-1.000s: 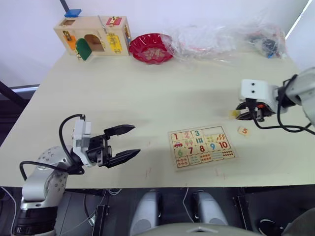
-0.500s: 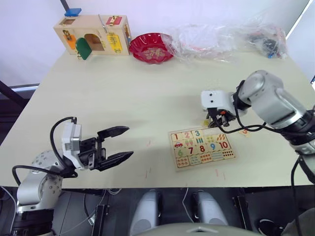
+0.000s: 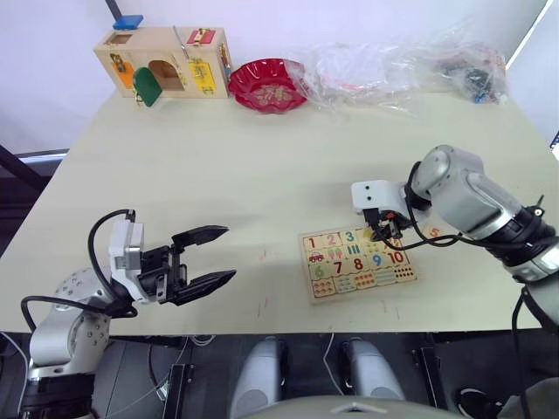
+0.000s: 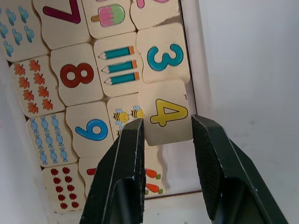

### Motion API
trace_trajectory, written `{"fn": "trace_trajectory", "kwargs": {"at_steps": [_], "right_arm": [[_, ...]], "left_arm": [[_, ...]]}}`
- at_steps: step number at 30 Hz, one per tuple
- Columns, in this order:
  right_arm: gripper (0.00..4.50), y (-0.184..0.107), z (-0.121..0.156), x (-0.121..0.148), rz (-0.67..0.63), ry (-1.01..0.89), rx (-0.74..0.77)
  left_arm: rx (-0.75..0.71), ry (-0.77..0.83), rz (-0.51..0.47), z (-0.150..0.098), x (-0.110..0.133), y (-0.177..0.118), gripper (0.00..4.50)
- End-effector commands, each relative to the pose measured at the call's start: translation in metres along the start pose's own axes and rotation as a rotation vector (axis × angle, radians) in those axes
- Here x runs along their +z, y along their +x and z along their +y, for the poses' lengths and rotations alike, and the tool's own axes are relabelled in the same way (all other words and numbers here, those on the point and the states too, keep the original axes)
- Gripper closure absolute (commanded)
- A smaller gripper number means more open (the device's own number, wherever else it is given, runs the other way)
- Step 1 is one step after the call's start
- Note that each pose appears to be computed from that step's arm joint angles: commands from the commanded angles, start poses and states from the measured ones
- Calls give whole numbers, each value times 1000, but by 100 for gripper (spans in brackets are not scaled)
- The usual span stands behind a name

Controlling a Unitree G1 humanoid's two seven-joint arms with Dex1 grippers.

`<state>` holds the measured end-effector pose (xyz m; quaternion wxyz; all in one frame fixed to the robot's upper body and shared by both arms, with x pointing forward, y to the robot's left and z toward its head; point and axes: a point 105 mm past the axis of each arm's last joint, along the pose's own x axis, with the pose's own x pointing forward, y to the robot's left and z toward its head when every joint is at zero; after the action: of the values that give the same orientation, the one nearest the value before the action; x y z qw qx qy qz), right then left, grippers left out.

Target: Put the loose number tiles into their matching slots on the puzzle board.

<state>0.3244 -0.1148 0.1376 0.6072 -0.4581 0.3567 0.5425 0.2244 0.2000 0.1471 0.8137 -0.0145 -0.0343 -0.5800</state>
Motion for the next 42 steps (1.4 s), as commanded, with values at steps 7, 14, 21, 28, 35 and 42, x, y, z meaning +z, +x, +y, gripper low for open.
{"fn": "trace_trajectory", "kwargs": {"at_steps": [7, 14, 21, 28, 35, 42], "right_arm": [[360, -6, -5, -3, -5, 14, -29], [360, -7, -12, -6, -2, 25, -44], [360, -7, -14, -6, -5, 21, -42], [360, -2, -12, 0, -17, 2, -22], [360, -1, -13, 5, -29, -13, -13], [360, -2, -13, 8, -39, -23, -9]], "left_arm": [[0, 34, 5, -1, 5, 0, 0], [1, 31, 7, -2, 4, 0, 0], [3, 30, 6, -2, 3, 0, 0], [5, 31, 6, -3, 3, 1, 0], [11, 30, 7, -3, 2, 0, 0], [16, 31, 7, -4, 2, 0, 0]]}}
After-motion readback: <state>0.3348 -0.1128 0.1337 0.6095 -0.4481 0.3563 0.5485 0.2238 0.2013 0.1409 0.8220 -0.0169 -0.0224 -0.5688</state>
